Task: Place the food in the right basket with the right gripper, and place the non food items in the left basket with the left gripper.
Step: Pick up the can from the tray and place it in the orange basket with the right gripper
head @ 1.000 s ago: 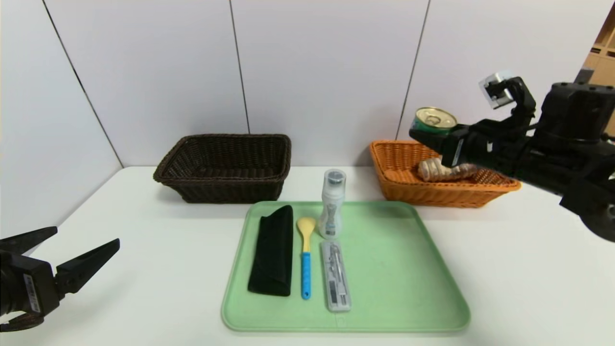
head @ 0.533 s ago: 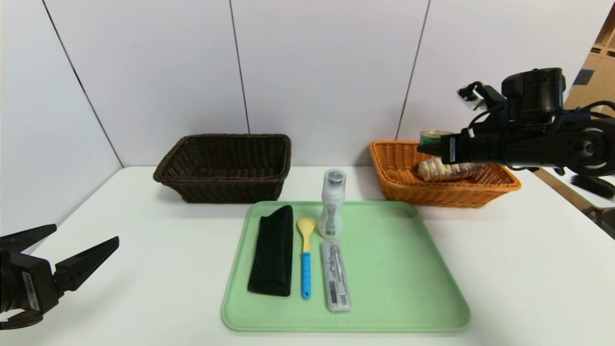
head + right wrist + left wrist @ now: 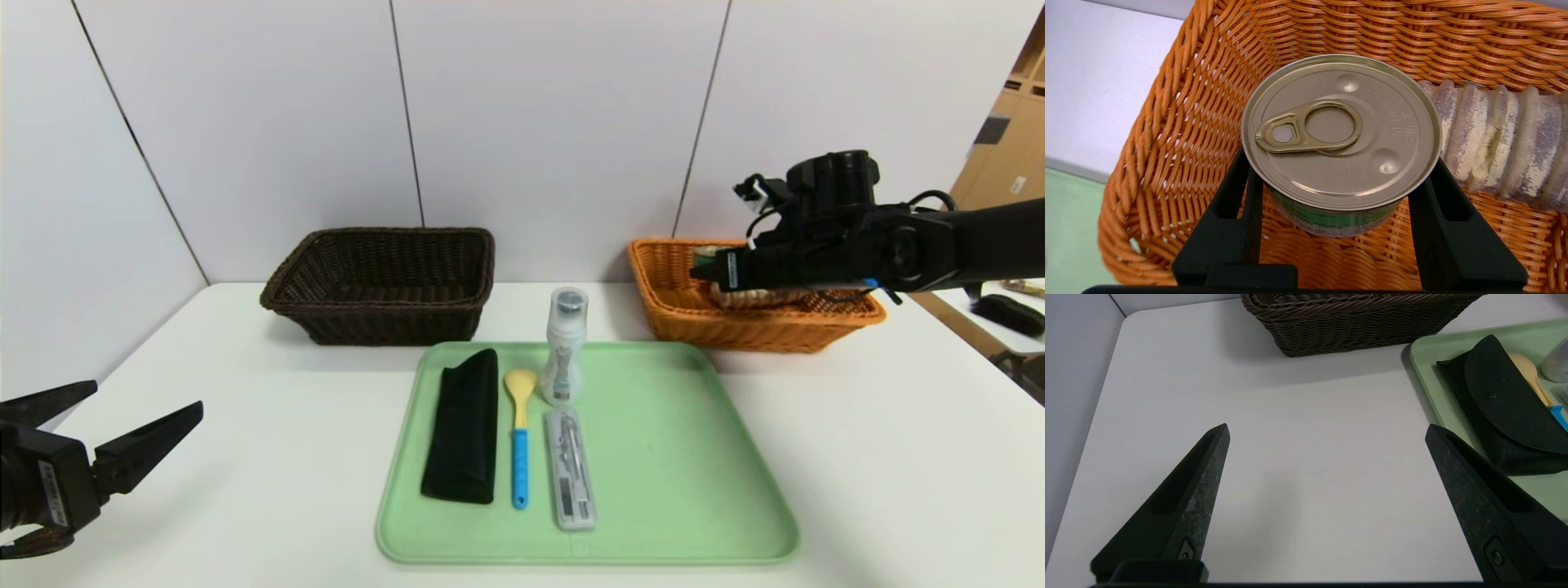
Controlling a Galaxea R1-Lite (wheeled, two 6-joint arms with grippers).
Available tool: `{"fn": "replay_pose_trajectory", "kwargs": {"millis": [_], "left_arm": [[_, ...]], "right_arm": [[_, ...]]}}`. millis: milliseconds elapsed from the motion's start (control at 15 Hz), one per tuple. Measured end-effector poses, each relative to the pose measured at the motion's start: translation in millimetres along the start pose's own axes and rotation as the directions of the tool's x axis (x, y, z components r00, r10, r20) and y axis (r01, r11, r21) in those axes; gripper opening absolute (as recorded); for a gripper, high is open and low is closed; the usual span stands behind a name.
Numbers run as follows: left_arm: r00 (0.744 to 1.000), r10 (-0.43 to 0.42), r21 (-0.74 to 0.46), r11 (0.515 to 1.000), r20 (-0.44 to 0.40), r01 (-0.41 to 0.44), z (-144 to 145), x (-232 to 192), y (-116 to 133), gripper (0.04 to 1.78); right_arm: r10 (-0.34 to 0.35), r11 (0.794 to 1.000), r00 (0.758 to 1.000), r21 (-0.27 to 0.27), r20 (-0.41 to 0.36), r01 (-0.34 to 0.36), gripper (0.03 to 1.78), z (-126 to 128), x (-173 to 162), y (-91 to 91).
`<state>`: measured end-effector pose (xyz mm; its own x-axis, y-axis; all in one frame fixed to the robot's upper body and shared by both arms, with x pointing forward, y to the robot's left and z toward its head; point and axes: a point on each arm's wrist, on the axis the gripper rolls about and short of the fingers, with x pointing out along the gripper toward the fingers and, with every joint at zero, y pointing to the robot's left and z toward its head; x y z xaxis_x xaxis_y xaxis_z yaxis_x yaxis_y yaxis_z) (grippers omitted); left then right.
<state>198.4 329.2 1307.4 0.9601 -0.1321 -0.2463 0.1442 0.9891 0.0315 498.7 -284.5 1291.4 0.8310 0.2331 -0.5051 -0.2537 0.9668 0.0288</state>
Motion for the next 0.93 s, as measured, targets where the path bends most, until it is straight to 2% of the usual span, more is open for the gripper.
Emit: {"fn": "replay_pose_trajectory", "kwargs": {"millis": [400,667,933], "left_arm": [[1.000,-0.001,0.000,1.000,-0.001,0.001,0.4,0.6,0.1,1.69],[1.000,-0.001,-0.001,1.000,-0.004,0.001,0.5,1.4,0.2,1.69],[1.000,-0.003,0.001,1.000,-0.005,0.003,0.6,2.0,0.2,1.69]], "right_arm": [[0.000,1.000,1.000,0.003,-0.027,0.000,0.97,-7.3,18.1,-2.4],[-0.030,1.000,1.000,-0.001,-0.007,0.030,1.26,-6.6,21.2,-3.5],[-0.035,0.999,0.999,-0.001,-0.008,0.035,1.44,-6.7,21.1,-3.4]]}}
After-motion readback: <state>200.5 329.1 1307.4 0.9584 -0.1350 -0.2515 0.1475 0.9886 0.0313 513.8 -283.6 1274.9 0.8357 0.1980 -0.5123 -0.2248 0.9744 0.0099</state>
